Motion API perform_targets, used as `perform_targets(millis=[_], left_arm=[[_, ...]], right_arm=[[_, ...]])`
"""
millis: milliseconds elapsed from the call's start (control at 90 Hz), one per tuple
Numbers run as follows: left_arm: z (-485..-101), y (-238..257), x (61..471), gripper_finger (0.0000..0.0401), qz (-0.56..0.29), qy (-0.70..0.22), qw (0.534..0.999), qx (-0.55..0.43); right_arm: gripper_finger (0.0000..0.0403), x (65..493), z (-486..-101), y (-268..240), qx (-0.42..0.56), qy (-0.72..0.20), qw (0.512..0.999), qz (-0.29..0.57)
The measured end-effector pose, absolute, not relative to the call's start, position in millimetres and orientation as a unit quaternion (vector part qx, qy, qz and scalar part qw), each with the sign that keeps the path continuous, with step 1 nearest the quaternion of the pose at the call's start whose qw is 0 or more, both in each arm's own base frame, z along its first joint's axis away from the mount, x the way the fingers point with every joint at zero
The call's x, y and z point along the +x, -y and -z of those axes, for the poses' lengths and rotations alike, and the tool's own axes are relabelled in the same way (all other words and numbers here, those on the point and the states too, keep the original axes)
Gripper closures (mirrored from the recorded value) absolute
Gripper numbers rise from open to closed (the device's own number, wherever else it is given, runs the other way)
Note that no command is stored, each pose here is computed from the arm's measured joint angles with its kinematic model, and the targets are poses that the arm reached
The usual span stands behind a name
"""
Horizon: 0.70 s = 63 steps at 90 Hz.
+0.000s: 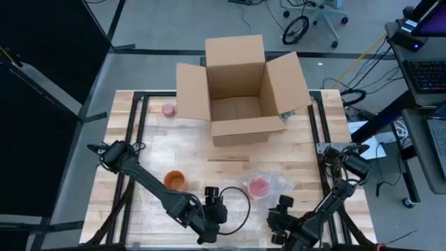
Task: Wrap mug
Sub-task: Wrap the pink cup with the bubble wrap
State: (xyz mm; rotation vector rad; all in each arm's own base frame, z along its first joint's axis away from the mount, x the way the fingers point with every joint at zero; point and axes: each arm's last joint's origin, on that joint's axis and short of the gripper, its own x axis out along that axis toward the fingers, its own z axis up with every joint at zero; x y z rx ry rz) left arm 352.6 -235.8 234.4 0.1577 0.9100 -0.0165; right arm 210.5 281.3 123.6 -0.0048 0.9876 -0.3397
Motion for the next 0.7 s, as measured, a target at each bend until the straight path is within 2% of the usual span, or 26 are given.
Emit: perform_targets(millis=[111, 244, 289, 433, 700], left_arm=[[-234, 236, 353, 0.0218, 0.008, -0.439, 0.895, 0.075], [-235, 236, 354, 0.0218, 0.008, -0.435, 0.897, 0.073], [-235, 236, 354, 0.0218, 0.008, -0.435, 0.897, 0.073], [-235, 236, 354, 0.0218, 0.011, -0.435, 0.897, 0.079], [-235, 236, 354, 0.0218, 0.012, -0.435, 0.897, 0.080]], right_arm=[[0.0275, 211, -124, -279, -0.010, -0.471, 0.866, 0.169], [0.0370, 210, -124, -275, -0.015, -0.475, 0.861, 0.182], [0.0389, 210, -124, -275, -0.016, -0.475, 0.861, 0.182], [0.0401, 209, -136, -274, -0.016, -0.474, 0.862, 0.181], [0.0403, 211, -209, -268, -0.048, -0.438, 0.880, 0.180]])
